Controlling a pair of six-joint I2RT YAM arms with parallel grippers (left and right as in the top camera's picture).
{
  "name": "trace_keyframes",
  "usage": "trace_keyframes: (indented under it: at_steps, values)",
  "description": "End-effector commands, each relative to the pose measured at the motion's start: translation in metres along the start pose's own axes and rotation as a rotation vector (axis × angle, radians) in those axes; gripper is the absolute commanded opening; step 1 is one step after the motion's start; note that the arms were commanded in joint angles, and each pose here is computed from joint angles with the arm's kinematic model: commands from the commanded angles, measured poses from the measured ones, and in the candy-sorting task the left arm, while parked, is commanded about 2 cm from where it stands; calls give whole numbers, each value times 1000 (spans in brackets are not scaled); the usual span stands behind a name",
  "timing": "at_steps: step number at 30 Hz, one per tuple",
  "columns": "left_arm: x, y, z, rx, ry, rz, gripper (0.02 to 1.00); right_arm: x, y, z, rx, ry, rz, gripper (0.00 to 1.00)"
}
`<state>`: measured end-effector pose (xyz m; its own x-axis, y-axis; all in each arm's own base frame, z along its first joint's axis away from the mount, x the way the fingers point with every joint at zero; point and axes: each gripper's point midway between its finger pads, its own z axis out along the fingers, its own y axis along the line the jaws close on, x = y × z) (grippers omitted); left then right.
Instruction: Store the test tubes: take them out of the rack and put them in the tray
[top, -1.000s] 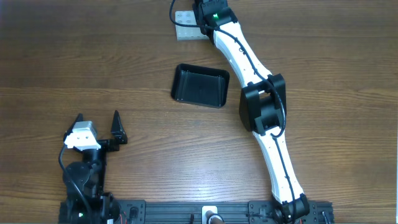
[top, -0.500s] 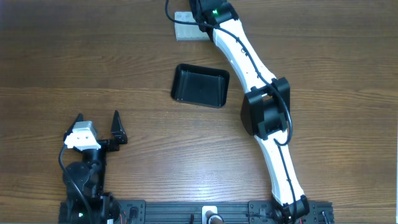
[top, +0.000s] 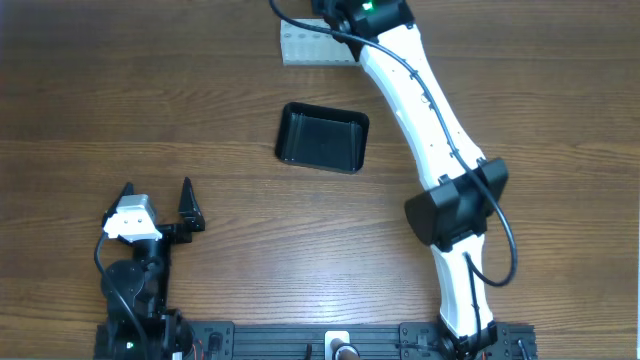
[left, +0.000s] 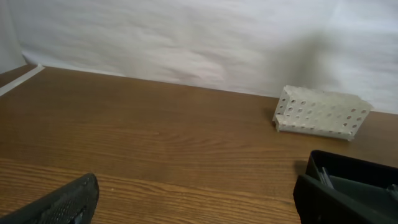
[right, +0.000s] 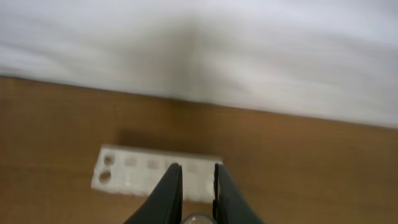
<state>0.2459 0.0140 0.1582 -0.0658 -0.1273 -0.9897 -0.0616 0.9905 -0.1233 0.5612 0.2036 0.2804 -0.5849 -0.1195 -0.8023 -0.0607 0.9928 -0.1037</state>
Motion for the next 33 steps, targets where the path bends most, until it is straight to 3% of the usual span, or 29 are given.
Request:
trace_keyframes:
  at_steps: [1,17,26,33]
  values:
    - [2,-3,0,18,6,15,998,15,6,-30,-53,89,117,16]
    - [2,-3,0,18,6,15,996,137,17,-48,-6,588,184,9]
    - [2,-3,0,18,6,14,996,186,34,-24,-36,770,177,12]
    - [2,-3,0,18,6,15,996,201,27,-3,-9,811,189,12]
